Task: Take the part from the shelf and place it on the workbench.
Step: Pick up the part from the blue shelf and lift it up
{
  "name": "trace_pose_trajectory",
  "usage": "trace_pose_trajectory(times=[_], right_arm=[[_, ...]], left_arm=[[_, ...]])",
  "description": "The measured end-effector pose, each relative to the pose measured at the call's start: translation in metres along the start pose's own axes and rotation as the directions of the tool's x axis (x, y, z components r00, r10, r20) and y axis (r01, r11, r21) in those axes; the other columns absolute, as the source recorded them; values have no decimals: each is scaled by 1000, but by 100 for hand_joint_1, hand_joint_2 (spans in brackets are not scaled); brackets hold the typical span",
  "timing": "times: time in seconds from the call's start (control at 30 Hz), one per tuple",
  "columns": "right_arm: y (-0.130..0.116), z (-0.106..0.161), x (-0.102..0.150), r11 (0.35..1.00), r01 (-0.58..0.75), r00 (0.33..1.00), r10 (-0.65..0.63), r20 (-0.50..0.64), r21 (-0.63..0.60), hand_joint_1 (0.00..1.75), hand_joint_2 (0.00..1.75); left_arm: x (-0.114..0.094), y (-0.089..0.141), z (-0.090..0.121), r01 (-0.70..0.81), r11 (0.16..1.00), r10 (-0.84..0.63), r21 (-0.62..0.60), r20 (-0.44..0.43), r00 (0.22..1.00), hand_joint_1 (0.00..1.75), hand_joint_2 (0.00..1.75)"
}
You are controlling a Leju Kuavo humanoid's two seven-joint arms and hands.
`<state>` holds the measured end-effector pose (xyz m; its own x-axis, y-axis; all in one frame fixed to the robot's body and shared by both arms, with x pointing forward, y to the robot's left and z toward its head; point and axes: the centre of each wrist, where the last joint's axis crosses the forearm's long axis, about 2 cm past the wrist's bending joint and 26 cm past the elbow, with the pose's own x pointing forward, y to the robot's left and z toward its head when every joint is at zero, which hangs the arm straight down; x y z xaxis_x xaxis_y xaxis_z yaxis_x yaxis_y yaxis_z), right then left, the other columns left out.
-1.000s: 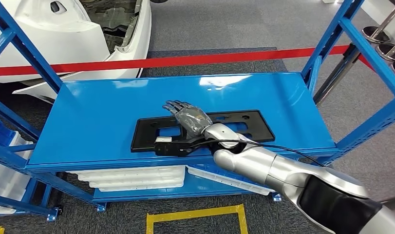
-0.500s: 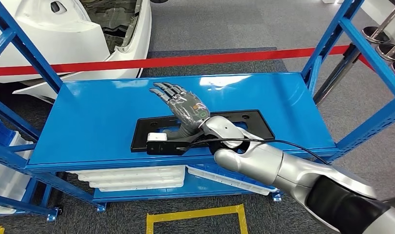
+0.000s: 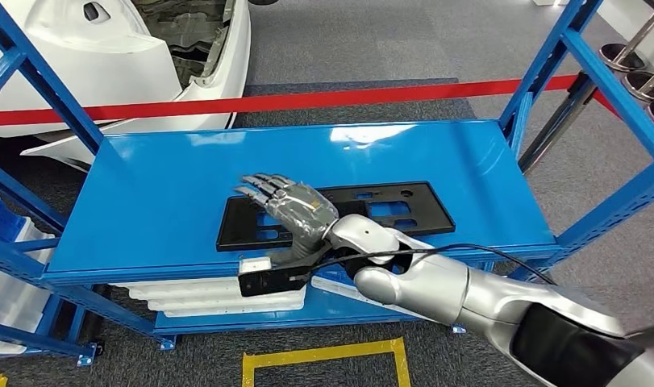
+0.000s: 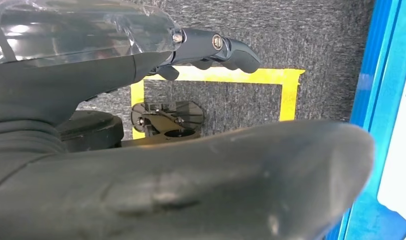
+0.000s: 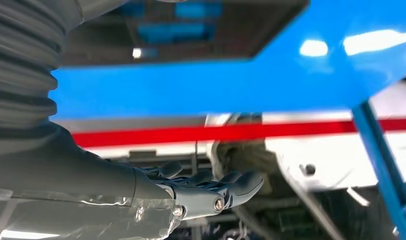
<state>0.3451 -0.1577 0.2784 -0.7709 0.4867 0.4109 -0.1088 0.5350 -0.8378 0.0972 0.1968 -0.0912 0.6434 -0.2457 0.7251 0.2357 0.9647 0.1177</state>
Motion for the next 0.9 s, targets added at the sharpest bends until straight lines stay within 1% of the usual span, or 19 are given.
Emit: trace_pose_trajectory(times=[0.17,0.33,0.6,0.9], right_arm=[[17,10,1,999,33,999,-32,-7,37,0,175],[27,17,0,997,49,998,-48,-29,57,0,175],[35,27,-3,995,50,996,-44,-73,84,0,175],[39,41,-13,991,28,988,-7,-157,132,0,175]], left_arm=[[0,0,0,-3,1000,3,10,-6,1000,0,0],[0,0,0,-2,1000,2,12,-4,1000,0,0],[2,0,-1,4,1000,-4,-5,2,1000,0,0],[4,1,-3,11,1000,-11,-22,6,1000,0,0]])
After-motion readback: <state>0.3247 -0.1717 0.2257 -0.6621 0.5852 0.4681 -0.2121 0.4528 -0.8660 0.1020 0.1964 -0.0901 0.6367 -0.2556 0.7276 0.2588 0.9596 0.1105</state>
